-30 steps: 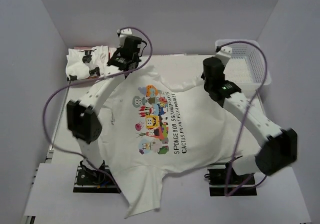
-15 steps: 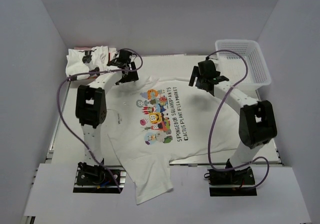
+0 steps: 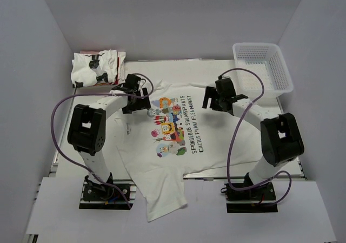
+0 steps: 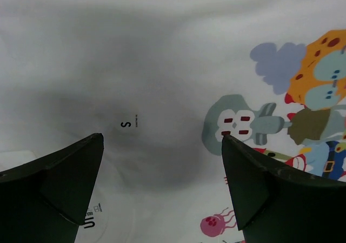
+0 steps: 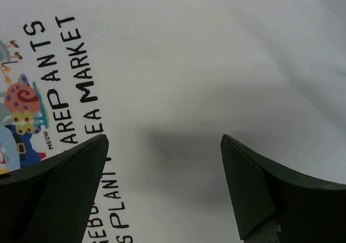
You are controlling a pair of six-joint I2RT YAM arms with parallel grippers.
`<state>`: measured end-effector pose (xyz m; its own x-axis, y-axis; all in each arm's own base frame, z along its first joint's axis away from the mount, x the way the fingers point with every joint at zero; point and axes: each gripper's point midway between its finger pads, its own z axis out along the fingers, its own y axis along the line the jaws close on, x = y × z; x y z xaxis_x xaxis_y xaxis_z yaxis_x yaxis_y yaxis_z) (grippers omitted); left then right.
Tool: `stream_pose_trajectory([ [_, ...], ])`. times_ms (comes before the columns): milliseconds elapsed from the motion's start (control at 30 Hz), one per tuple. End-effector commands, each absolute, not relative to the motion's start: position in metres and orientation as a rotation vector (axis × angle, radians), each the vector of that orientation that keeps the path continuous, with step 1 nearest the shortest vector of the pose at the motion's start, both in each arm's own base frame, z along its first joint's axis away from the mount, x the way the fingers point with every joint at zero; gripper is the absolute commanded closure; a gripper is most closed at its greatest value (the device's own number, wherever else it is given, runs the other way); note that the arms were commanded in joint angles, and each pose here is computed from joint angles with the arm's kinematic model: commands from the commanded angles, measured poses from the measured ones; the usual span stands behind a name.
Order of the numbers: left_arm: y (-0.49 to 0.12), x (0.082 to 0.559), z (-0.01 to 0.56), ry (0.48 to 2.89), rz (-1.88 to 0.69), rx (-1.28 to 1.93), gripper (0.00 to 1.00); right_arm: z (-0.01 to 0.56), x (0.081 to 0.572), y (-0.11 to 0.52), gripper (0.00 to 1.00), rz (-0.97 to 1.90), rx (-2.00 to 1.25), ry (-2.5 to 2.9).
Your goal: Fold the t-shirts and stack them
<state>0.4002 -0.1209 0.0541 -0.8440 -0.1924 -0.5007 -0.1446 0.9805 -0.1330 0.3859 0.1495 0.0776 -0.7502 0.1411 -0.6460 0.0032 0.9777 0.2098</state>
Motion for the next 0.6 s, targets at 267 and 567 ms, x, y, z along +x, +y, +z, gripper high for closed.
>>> stream_pose_trajectory([
  [267, -0.139, 0.465, 0.074, 2.48, -0.138, -0.226, 0.0, 0.049, 0.409, 0.163, 0.1, 0.246, 0.041, 2.447],
  [567, -0.15, 0.522, 0.053, 2.517, -0.066, -0.139, 0.27, 0.024, 0.378, 0.16, 0.1, 0.31, 0.115, 2.51],
])
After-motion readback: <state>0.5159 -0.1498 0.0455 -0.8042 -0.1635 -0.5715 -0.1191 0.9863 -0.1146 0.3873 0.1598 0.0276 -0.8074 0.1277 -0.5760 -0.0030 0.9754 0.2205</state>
